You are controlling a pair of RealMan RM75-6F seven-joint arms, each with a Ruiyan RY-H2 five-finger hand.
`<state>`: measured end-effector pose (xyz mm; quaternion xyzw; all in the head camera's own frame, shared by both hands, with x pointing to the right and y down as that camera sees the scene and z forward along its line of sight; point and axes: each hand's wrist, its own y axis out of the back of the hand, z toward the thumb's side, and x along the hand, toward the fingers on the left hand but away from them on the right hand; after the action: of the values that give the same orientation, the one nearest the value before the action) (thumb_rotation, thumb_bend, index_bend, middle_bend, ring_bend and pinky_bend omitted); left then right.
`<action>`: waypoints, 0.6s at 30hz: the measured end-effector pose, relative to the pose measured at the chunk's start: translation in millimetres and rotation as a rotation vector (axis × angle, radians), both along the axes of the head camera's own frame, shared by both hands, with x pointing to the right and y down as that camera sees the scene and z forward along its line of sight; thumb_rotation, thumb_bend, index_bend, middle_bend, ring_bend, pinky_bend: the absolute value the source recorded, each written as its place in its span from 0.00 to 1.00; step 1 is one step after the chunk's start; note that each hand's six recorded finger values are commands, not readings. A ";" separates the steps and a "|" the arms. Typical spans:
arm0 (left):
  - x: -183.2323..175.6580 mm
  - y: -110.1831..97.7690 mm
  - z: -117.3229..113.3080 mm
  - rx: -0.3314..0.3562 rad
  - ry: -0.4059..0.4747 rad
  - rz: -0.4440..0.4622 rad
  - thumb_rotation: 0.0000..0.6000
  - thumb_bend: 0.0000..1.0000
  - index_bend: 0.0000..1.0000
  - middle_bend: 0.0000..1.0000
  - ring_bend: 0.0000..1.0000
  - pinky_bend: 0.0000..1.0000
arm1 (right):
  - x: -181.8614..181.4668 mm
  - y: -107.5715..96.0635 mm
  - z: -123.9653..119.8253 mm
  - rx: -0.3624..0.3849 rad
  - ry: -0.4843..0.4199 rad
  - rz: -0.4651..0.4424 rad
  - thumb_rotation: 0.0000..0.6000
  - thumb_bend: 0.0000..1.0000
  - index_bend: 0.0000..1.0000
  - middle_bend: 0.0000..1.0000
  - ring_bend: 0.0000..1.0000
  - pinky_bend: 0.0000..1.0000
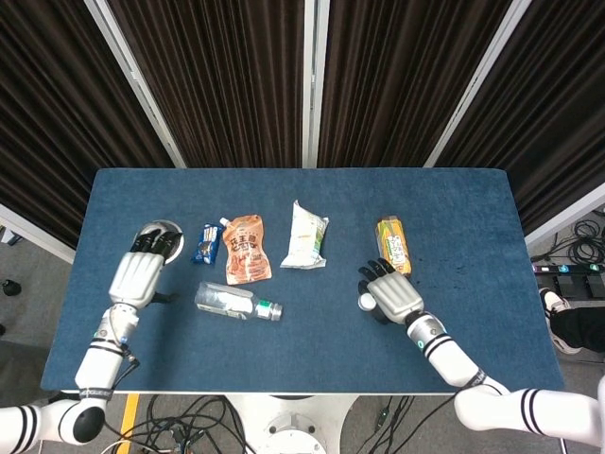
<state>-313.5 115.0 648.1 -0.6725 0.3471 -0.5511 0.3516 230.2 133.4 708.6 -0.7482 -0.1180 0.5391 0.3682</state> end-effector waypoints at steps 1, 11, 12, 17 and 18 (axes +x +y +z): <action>-4.3 1.1 -2.0 0.015 0.006 -0.007 1.00 0.04 0.09 0.09 0.04 0.11 | -1.5 2.0 6.7 0.000 0.009 -0.010 1.00 0.24 0.24 0.09 0.00 0.00; -76.9 26.8 -31.0 0.109 -0.030 -0.090 1.00 0.04 0.10 0.09 0.04 0.11 | 2.6 6.7 14.6 0.059 0.016 -0.016 1.00 0.19 0.00 0.05 0.00 0.00; -83.7 27.3 -34.5 0.114 -0.041 -0.098 1.00 0.04 0.10 0.09 0.04 0.11 | 8.2 3.1 6.1 0.083 0.009 0.002 1.00 0.19 0.00 0.04 0.00 0.00; -126.5 37.8 -55.0 0.135 -0.096 -0.173 1.00 0.04 0.11 0.10 0.03 0.11 | 68.5 -14.1 -53.7 0.257 0.007 0.143 1.00 0.19 0.00 0.03 0.00 0.00; -132.2 41.5 -57.3 0.134 -0.101 -0.186 1.00 0.04 0.11 0.10 0.03 0.11 | 81.9 -14.0 -64.8 0.288 0.010 0.173 1.00 0.19 0.00 0.03 0.00 0.00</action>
<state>-445.7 156.5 590.8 -0.5837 0.4259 -0.5899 0.3604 312.0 119.4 643.8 -0.6720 -0.2562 0.5499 0.4246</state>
